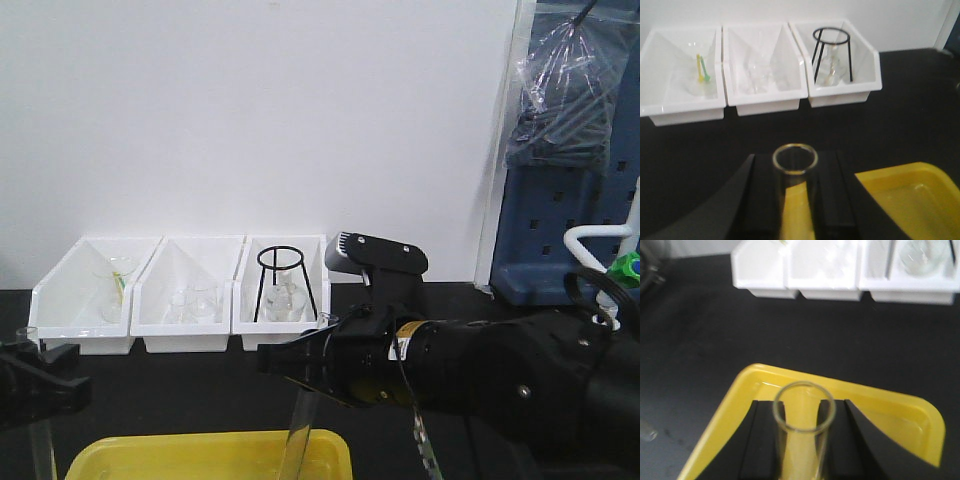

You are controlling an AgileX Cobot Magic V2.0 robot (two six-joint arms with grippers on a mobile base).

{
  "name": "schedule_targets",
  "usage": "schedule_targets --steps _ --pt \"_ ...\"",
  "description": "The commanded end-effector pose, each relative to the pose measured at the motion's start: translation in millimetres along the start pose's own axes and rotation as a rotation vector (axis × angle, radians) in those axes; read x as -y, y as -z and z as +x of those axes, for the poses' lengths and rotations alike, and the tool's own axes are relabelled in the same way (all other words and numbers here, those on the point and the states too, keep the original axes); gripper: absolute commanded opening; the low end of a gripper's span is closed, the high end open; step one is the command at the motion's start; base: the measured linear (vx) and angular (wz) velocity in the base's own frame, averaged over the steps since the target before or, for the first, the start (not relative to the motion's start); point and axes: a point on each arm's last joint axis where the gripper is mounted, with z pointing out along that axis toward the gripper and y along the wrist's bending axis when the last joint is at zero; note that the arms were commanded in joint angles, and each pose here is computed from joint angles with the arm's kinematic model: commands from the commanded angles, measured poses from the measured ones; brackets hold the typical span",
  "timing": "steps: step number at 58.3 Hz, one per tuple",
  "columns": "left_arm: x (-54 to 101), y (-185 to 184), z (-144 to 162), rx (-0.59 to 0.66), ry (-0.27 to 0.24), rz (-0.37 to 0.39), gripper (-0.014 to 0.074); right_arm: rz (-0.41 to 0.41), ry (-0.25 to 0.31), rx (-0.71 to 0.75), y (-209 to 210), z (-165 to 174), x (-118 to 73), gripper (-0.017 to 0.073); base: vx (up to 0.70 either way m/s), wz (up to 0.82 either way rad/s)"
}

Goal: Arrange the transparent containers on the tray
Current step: 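Lower the right gripper's tube onto the yellow tray and open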

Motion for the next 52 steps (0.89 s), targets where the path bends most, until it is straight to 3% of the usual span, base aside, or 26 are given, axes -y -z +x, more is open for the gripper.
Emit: schedule_targets --steps 1,16,30,52 --pt "4.9 -11 -14 0.02 0.021 0.015 0.0143 -0.005 -0.024 0.052 2 -26 -1.4 0.0083 0.0 0.0" --pt "4.2 -61 19 -0.196 0.139 -0.015 0.015 0.041 -0.034 -0.11 -55 -21 5.5 0.0083 0.0 0.0" --pt "2.3 -90 43 -0.306 0.121 -0.035 0.0157 0.065 -0.084 -0.205 -98 -1 17.2 0.0087 0.0 0.0" --pt "-0.3 -114 68 -0.398 0.117 -0.056 0.0171 0.111 -0.107 -0.315 -134 30 34.2 0.0104 0.0 0.0"
